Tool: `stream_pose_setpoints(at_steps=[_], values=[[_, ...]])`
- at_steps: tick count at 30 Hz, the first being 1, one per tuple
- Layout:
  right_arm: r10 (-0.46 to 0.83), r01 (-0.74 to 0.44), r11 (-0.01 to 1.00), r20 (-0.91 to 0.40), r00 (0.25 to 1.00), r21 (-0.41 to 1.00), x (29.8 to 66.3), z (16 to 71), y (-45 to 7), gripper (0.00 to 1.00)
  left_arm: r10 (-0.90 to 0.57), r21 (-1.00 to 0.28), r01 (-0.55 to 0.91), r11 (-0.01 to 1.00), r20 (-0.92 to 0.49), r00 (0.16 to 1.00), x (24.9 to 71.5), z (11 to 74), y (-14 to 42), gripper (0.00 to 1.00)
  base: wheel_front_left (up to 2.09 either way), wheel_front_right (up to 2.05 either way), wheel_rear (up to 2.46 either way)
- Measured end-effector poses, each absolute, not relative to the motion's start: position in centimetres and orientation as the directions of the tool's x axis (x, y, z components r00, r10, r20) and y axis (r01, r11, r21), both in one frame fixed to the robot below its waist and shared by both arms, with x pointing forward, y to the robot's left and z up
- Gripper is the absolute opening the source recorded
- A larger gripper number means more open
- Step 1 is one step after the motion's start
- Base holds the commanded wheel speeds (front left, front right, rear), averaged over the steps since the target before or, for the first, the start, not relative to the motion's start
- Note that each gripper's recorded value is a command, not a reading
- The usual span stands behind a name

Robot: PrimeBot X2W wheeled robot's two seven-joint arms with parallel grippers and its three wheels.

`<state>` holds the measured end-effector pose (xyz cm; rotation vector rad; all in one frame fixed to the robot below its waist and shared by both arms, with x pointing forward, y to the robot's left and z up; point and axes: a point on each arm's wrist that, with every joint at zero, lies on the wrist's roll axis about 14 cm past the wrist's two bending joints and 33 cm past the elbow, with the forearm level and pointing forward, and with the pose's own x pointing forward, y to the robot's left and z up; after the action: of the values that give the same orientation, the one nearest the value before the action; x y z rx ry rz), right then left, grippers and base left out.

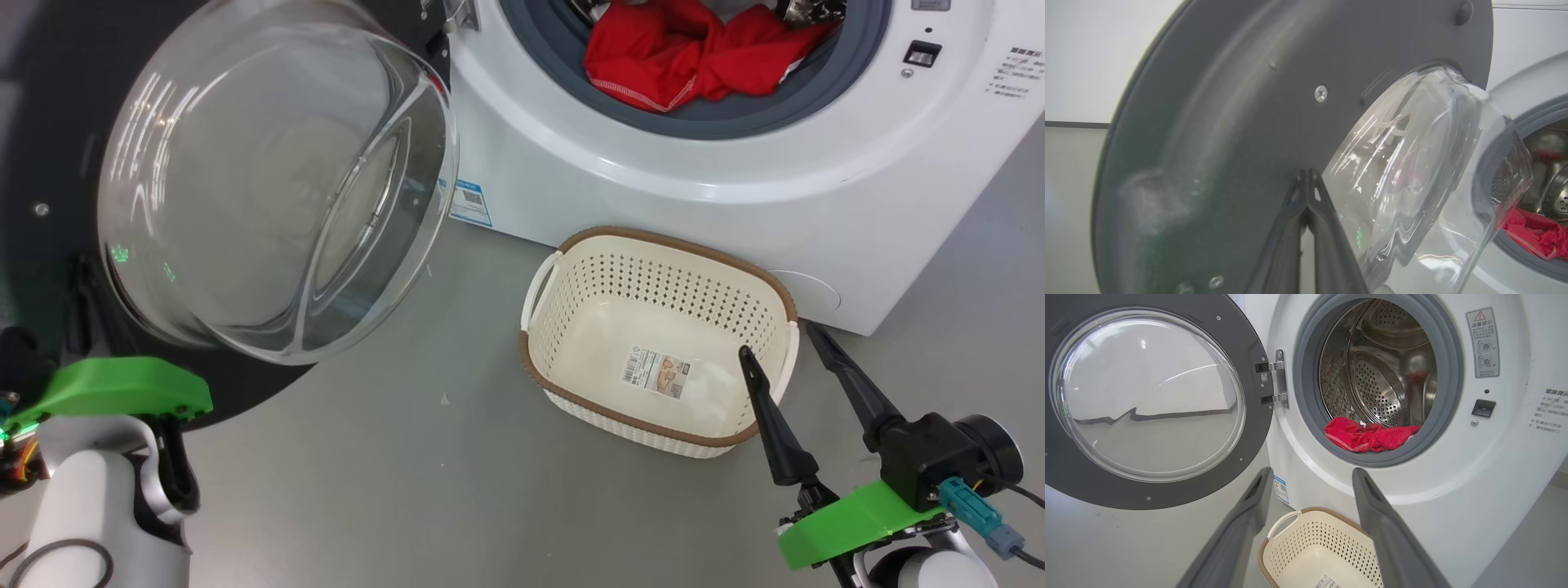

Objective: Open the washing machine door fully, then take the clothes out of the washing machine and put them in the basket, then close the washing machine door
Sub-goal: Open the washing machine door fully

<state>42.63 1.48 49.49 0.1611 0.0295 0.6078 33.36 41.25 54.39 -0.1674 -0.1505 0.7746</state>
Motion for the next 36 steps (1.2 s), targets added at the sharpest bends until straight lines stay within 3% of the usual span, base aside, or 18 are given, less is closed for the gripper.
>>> stream_pose_setpoints(at_steps=[12, 23, 31, 32, 33, 36], values=[[0.594, -0.587, 0.791, 0.015, 0.804, 0.170, 42.5, 49.3, 2.4, 1.00, 0.753, -0.204, -0.732, 0.650, 0.043, 0.657, 33.1, 53.7, 43.0, 0.00, 0.00, 0.00, 0.00], [0.585, -0.580, 0.798, 0.016, 0.811, 0.164, 42.4, 49.6, 2.0, 1.00, 0.748, -0.186, -0.732, 0.655, 0.022, 0.663, 33.5, 53.2, 43.4, 0.00, 0.00, 0.00, 0.00], [0.567, -0.563, 0.811, 0.025, 0.823, 0.161, 42.3, 49.9, 1.2, 1.00, 0.735, -0.215, -0.707, 0.674, 0.097, 0.671, 34.1, 55.5, 43.1, 0.00, 0.00, 0.00, 0.00], [0.562, -0.559, 0.813, 0.028, 0.827, 0.163, 42.4, 49.9, 1.0, 1.00, 0.729, -0.214, -0.700, 0.681, 0.120, 0.673, 34.3, 56.2, 42.9, 0.04, 0.00, 0.00, 0.00], [0.553, -0.550, 0.819, 0.031, 0.833, 0.164, 42.4, 50.0, 0.6, 1.00, 0.716, -0.211, -0.684, 0.698, 0.169, 0.678, 34.6, 57.7, 42.5, 1.00, 0.00, 0.00, 0.00], [0.533, -0.531, 0.829, 0.038, 0.845, 0.174, 42.4, 50.0, -0.1, 1.00, 0.688, -0.207, -0.656, 0.726, 0.224, 0.690, 34.9, 59.1, 41.3, 1.00, 0.00, 0.00, 0.00]])
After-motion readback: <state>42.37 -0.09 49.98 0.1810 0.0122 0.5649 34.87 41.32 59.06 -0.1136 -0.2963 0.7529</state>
